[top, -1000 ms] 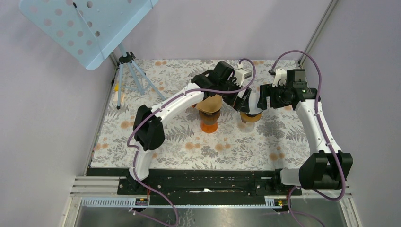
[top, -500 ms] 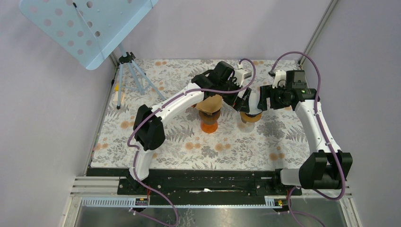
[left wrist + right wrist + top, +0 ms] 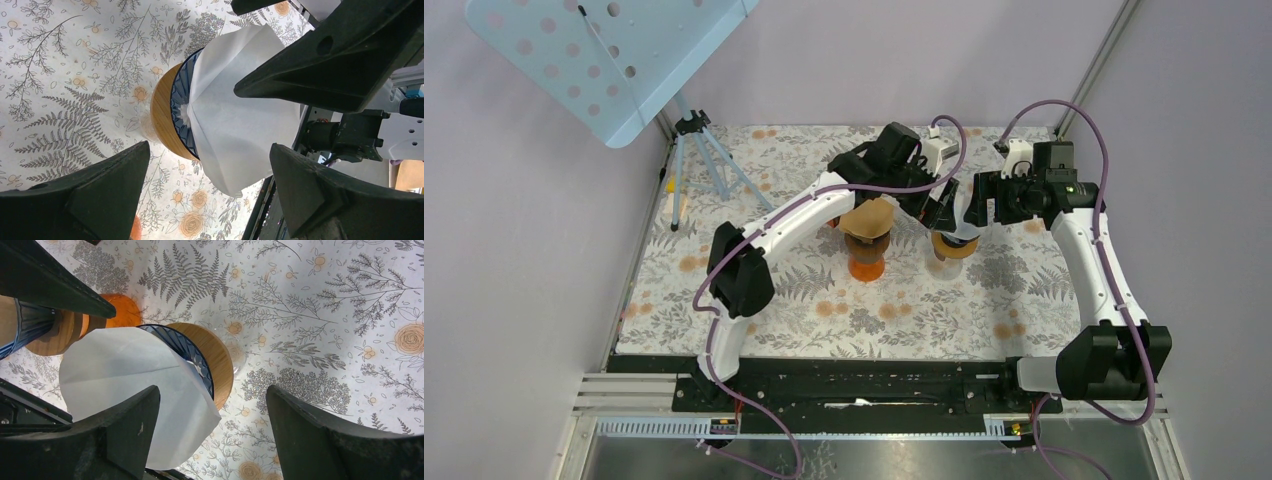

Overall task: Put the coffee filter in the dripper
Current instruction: Place the coffee filter in the coffee dripper, then reset both arms

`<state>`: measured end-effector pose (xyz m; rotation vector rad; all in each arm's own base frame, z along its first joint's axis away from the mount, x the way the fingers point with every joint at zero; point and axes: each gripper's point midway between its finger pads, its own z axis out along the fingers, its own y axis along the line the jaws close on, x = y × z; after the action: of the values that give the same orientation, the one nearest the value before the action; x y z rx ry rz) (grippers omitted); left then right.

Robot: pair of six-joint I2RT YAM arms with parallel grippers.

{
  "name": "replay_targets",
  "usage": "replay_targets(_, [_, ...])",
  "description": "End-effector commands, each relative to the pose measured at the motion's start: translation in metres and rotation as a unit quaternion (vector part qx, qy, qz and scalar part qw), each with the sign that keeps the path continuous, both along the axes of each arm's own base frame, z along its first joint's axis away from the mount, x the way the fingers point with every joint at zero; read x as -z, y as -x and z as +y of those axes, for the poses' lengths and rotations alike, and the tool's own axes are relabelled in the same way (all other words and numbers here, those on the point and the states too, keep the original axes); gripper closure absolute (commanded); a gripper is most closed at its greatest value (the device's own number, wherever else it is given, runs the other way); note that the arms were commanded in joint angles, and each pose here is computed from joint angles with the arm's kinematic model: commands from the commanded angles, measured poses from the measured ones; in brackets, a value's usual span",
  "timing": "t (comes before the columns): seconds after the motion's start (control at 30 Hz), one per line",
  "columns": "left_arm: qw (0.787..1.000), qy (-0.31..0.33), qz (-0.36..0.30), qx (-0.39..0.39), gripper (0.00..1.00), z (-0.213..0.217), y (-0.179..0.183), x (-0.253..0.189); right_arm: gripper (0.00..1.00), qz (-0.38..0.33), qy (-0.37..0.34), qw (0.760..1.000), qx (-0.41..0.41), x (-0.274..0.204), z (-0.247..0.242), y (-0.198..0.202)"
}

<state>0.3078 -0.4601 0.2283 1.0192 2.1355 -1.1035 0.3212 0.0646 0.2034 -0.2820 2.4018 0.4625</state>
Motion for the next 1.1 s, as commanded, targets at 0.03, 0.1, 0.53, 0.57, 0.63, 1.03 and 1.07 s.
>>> replay_targets(0.03, [0.999, 0.037, -0.023, 0.005, 0.01, -0.007, -0.006, -0.029, 0.15, -0.025, -0.019, 0.999, -0.007, -0.026, 0.007, 0.001])
replay_targets(0.1, [0.999, 0.041, -0.028, 0.005, 0.01, -0.006, -0.006, -0.034, 0.15, -0.031, -0.018, 0.999, -0.005, -0.031, 0.007, 0.001])
replay_targets(0.53, [0.996, 0.07, -0.061, -0.012, 0.01, 0.01, -0.015, -0.078, 0.14, -0.07, -0.029, 0.997, -0.008, -0.06, 0.01, -0.002])
replay_targets(0.57, [0.995, 0.073, -0.066, -0.015, 0.01, 0.013, -0.016, -0.083, 0.14, -0.074, -0.03, 0.997, -0.009, -0.062, 0.01, -0.003])
replay_targets(0.63, [0.994, 0.079, -0.074, -0.019, 0.01, 0.018, -0.018, -0.092, 0.14, -0.081, -0.034, 0.996, -0.008, -0.066, 0.011, -0.006])
replay_targets(1.03, [0.986, 0.097, -0.125, -0.055, 0.01, 0.065, -0.034, -0.124, 0.1, -0.165, -0.035, 0.986, 0.006, -0.1, 0.009, -0.028])
replay_targets(1.07, [0.985, 0.095, -0.13, -0.065, 0.01, 0.072, -0.039, -0.123, 0.09, -0.174, -0.033, 0.984, 0.01, -0.103, 0.007, -0.031])
